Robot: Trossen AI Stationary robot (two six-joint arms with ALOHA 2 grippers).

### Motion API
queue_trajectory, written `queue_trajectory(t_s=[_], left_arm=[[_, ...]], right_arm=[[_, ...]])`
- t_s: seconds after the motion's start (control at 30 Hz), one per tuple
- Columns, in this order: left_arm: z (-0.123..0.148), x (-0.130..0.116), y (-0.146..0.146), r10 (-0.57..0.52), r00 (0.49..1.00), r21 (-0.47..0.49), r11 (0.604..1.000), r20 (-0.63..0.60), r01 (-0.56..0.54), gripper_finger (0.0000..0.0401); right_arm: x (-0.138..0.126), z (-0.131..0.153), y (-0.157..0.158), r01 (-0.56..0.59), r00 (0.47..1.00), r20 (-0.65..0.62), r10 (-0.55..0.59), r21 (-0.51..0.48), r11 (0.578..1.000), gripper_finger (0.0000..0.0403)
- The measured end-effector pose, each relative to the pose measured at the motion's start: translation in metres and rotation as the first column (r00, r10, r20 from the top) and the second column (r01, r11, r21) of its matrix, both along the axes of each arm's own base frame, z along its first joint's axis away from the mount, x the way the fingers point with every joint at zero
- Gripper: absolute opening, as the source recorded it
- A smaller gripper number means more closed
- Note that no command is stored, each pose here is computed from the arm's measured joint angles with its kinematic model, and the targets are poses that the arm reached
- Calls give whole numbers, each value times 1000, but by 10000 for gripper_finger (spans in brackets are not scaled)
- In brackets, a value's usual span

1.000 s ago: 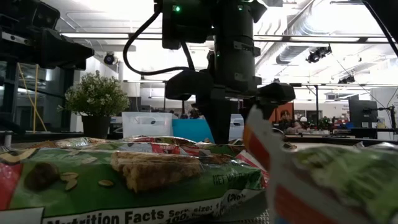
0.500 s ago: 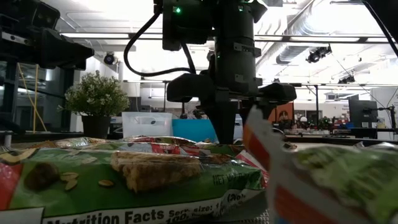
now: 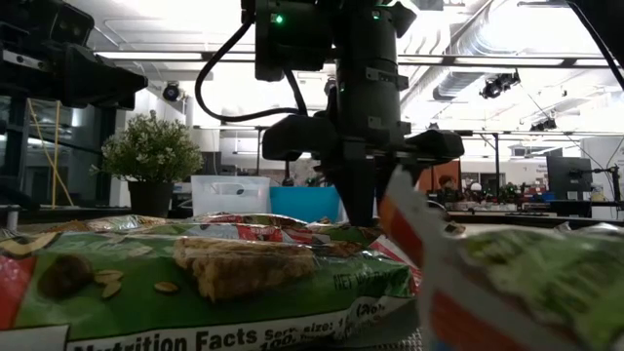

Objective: Pick and place Granola Bars by type
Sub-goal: Put the orange granola bar into the right transparent bin

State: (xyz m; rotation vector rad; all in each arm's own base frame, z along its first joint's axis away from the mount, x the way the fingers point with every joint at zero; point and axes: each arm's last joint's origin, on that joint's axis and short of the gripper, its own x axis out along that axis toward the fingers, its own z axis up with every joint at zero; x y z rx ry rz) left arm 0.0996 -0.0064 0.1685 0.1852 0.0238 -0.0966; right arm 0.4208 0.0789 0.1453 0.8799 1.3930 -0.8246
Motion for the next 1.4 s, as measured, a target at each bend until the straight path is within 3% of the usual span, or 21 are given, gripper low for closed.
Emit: queue_trajectory(t_s=[0.23, 0.47, 0.77, 1.07, 1.4], left_arm=[[0, 0, 0, 0, 1000, 0, 1000, 0, 0, 1], [0, 0, 0, 0, 1000, 0, 1000, 0, 0, 1], [0, 0, 0, 0, 1000, 0, 1000, 1, 0, 1], [0, 0, 0, 0, 1000, 0, 1000, 0, 0, 1], [0, 0, 0, 0, 1000, 0, 1000, 1, 0, 1]], right_arm=[[1, 3, 1, -1, 1000, 14, 0, 19, 1000, 83], [-2, 28, -1, 21, 996, 82, -21, 1, 1000, 83], [-18, 100, -26, 124, 955, 282, -94, -93, 988, 83], [-53, 171, -97, 294, 883, 444, -153, -268, 917, 83], [-80, 177, -209, 328, 900, 392, -189, -326, 887, 83]])
